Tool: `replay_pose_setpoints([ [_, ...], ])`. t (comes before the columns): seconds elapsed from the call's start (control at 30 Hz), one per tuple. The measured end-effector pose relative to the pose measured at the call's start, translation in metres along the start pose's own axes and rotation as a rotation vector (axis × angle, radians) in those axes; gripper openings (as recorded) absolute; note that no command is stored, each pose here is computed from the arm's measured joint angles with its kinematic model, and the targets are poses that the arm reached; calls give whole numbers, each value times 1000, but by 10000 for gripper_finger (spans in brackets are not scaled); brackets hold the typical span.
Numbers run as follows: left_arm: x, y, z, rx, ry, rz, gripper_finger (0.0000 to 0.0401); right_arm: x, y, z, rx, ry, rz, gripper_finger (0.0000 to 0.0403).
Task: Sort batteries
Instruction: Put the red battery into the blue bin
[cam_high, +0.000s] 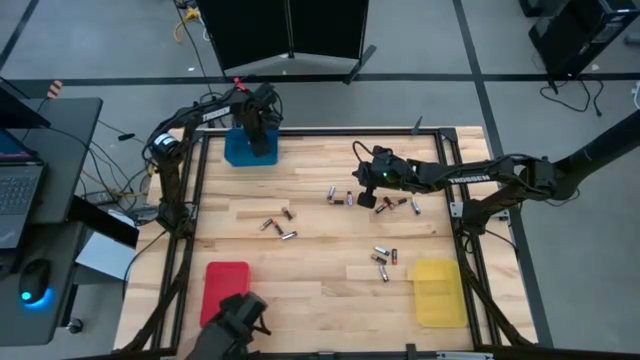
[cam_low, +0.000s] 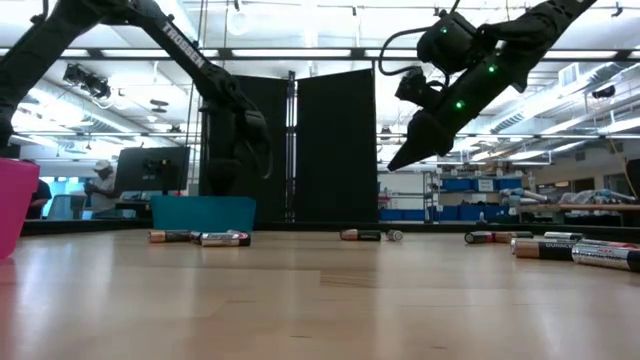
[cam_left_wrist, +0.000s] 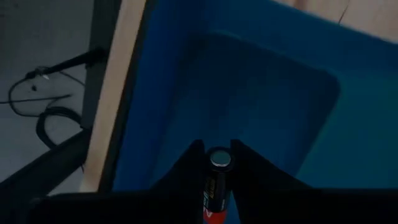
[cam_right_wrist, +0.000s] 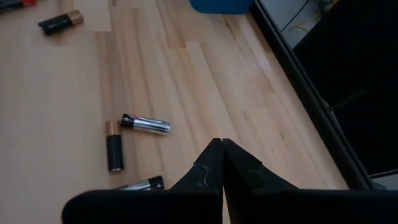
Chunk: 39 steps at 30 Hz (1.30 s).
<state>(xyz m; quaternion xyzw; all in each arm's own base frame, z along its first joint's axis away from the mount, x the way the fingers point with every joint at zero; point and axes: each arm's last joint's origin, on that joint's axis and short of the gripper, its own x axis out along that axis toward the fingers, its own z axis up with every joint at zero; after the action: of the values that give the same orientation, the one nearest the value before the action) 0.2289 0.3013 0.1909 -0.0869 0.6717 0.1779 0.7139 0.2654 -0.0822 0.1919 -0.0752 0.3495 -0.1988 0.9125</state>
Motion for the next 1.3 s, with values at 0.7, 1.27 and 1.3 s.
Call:
replay_pose_setpoints([
  [0.7, 6, -1, 2, -183, -12, -13, 55, -2, 7, 6, 22, -56, 12, 8],
  [1.27, 6, -6, -2, -420, 48, -38, 55, -2, 6, 6, 10, -57, 10, 8],
  [1.3, 6, -6, -2, -427, 47, -39, 55, -2, 6, 6, 7, -58, 8, 8],
])
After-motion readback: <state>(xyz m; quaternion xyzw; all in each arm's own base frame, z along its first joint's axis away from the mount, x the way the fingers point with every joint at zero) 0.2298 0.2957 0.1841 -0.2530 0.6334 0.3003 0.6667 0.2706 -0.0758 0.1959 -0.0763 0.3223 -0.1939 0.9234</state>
